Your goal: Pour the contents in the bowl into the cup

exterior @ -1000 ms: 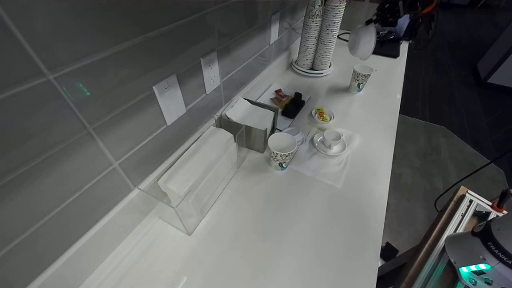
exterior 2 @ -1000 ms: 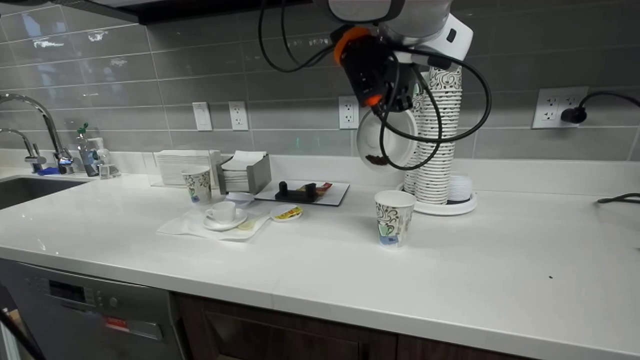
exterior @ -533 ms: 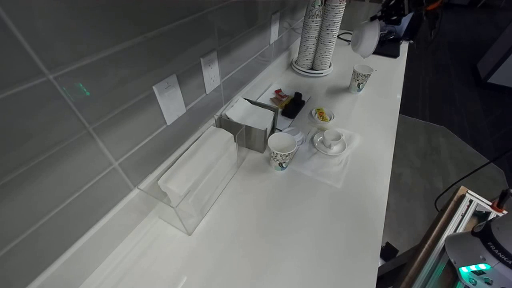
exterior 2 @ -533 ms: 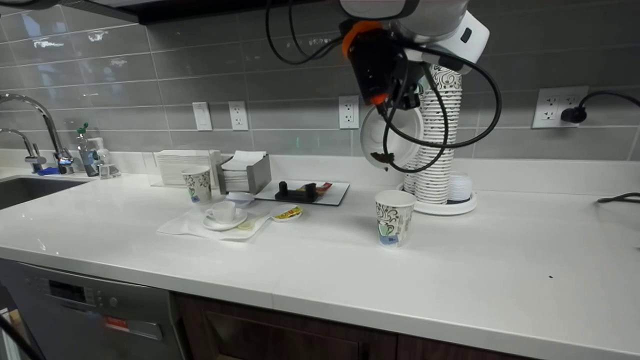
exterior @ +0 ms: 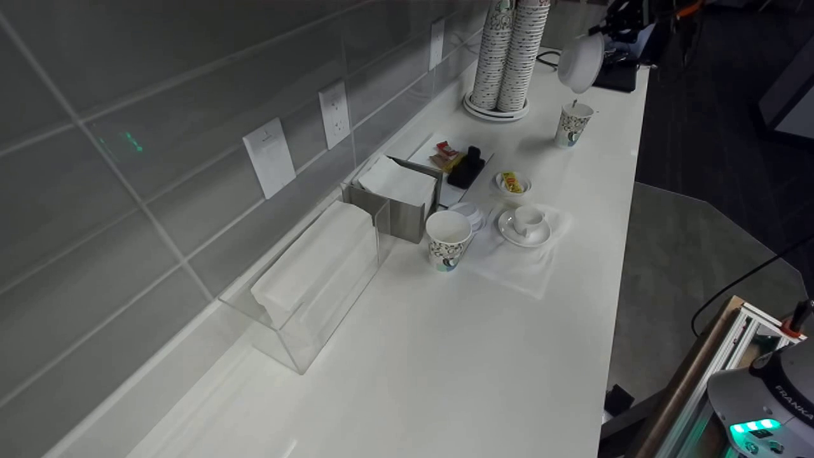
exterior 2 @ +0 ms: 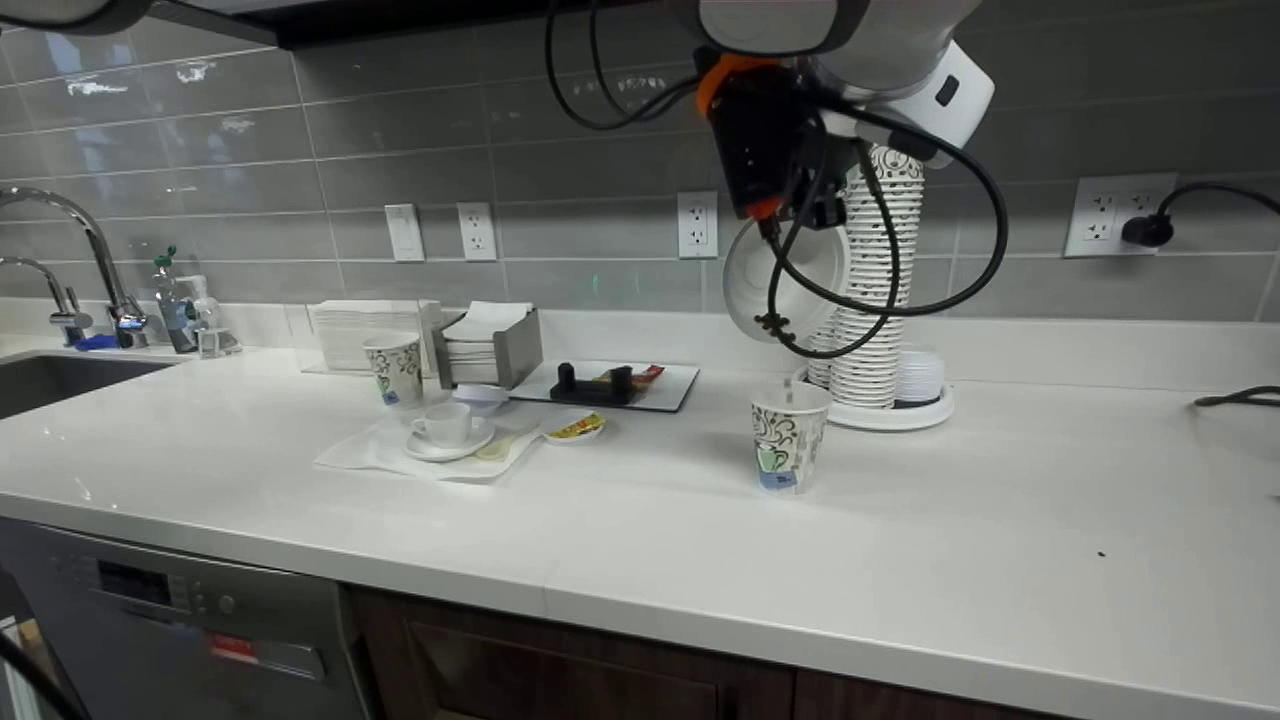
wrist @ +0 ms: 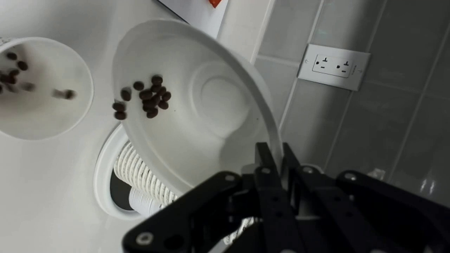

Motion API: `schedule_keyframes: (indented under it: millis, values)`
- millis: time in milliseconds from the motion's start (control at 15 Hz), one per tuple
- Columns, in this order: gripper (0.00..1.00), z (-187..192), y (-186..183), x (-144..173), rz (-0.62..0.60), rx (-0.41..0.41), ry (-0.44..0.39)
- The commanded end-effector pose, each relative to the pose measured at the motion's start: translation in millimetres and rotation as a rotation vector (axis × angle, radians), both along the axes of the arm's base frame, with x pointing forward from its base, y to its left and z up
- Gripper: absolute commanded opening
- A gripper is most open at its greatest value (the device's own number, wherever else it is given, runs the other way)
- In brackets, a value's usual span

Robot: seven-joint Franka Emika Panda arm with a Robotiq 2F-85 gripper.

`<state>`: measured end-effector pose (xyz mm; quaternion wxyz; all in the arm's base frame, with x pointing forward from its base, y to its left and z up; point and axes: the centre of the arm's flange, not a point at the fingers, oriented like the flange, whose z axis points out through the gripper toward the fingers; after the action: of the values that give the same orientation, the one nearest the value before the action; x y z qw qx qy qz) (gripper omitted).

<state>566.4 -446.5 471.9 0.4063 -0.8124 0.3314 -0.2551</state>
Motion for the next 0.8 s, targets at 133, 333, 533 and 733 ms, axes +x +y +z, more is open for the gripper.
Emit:
schedule_keyframes:
  millis: [133, 333, 533, 733]
  values:
    - [0.02, 7.2, -13.1, 6.8, -0.012, 0.086, -0.028]
    - [0.02, 7.8, -15.2, 4.9, -0.015, 0.119, -0.037]
    - [0.02, 8.8, -17.5, 2.6, -0.014, 0.145, -0.039]
    - [0.02, 9.7, -20.0, 0.0, -0.006, 0.166, -0.034]
